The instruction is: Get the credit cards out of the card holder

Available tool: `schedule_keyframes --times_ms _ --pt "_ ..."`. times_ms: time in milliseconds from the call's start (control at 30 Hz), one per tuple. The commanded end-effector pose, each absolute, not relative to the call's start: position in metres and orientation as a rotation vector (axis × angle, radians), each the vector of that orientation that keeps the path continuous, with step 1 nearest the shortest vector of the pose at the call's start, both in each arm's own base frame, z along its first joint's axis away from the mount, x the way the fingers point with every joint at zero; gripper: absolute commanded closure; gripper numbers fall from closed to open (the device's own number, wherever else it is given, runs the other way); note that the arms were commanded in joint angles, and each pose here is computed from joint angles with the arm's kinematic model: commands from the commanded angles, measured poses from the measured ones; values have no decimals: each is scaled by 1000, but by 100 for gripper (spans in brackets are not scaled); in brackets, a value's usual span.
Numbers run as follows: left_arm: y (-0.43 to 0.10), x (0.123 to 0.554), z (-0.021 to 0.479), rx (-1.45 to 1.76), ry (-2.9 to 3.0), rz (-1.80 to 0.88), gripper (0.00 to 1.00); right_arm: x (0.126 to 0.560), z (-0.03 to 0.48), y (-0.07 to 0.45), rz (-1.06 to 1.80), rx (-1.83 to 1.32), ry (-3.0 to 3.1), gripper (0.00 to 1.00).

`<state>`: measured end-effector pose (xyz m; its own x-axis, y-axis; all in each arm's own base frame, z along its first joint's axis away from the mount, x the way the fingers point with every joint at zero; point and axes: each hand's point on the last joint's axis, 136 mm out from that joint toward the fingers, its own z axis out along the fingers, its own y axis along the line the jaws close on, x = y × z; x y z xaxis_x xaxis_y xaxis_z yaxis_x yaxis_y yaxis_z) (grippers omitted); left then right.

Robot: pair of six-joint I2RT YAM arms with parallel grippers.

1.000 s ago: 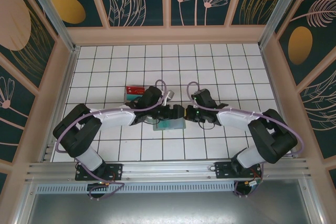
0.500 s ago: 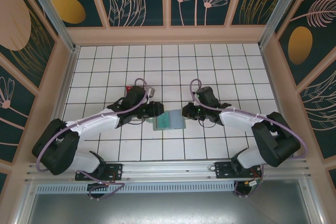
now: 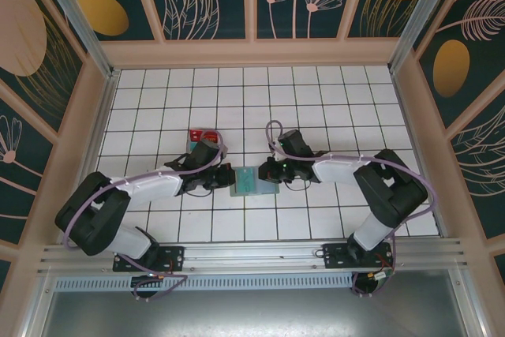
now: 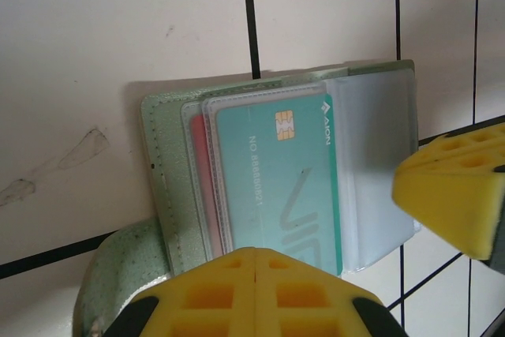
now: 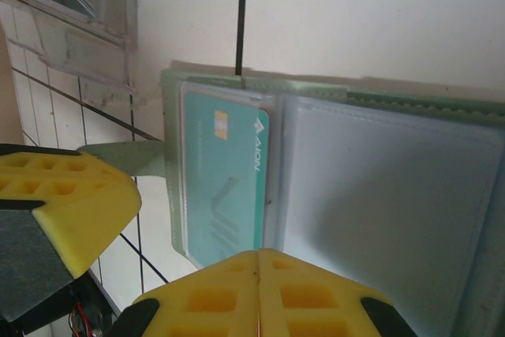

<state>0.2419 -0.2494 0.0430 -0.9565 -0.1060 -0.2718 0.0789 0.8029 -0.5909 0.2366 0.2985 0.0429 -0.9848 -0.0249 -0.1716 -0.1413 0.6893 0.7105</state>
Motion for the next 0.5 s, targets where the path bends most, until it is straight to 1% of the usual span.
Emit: schedule_keyframes --times_ms 0,467 --pt "-255 242 42 -5 2694 -931 93 239 52 315 1241 -188 2723 92" --pt "-254 242 28 -27 2730 -907 94 231 40 321 1237 -221 2773 91"
